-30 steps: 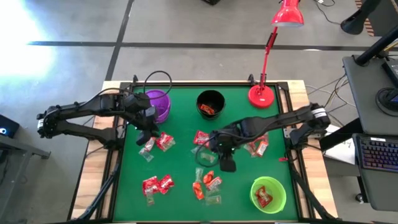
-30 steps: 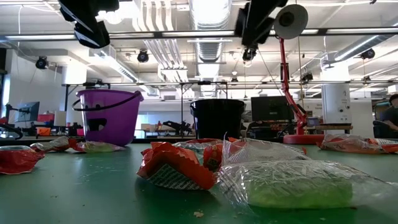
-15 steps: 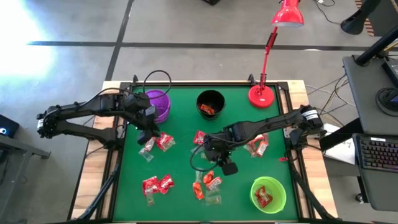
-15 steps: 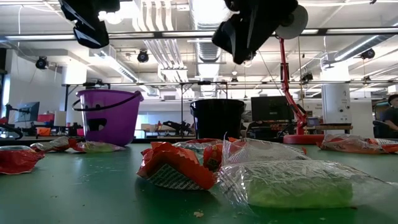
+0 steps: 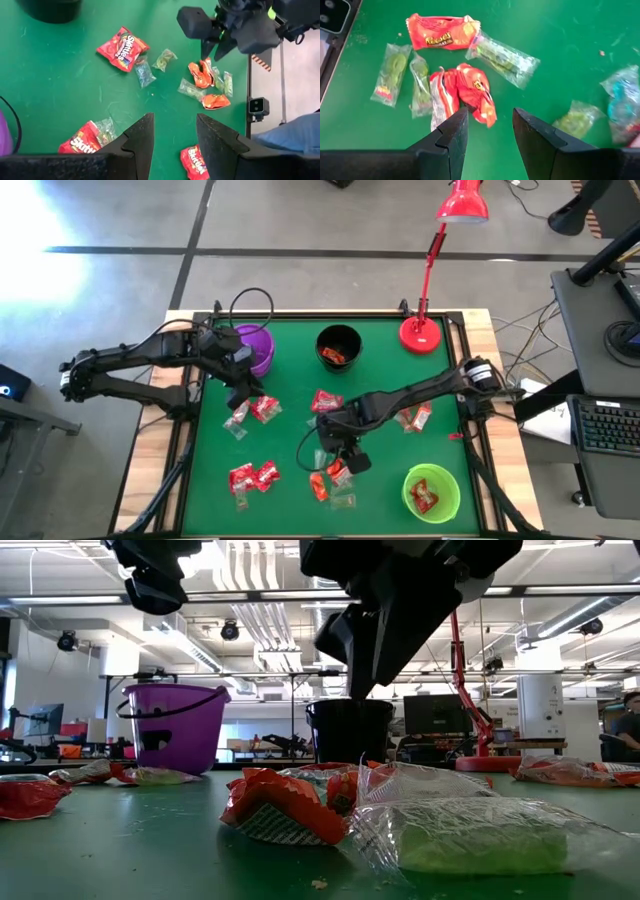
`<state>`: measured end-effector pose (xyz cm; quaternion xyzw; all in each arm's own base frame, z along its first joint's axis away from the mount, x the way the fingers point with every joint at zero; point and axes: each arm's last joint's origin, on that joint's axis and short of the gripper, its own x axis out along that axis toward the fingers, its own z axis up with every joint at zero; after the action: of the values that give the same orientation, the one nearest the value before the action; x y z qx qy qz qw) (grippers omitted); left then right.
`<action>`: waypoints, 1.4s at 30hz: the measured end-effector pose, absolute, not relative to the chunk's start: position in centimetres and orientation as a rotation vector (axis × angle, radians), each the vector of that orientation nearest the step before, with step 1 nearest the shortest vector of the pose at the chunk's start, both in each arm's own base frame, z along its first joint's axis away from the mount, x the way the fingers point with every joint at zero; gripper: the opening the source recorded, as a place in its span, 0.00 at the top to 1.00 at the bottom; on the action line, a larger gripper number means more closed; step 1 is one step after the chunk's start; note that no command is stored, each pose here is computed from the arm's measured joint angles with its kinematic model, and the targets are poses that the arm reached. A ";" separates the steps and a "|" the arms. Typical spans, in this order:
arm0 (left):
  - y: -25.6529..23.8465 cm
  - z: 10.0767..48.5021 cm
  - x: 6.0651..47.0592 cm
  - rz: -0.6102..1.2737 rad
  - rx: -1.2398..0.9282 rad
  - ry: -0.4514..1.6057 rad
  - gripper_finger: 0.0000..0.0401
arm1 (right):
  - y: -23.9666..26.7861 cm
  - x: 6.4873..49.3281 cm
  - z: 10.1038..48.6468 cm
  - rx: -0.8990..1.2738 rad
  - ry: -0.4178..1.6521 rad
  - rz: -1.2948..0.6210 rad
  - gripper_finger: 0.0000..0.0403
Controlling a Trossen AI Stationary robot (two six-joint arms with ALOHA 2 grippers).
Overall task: Sort candy
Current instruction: Put the orange chocolate into the black bucket
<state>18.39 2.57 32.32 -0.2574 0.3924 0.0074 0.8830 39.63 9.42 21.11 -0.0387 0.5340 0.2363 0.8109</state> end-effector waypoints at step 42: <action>2.8 32.7 19.1 0.066 -0.559 0.741 0.68 | 10.4 41.1 15.0 -0.080 1.247 0.514 0.96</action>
<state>19.05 2.83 32.74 -0.2697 0.3571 0.0320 0.8937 41.15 10.37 14.98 -0.0371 0.5772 0.2381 0.7802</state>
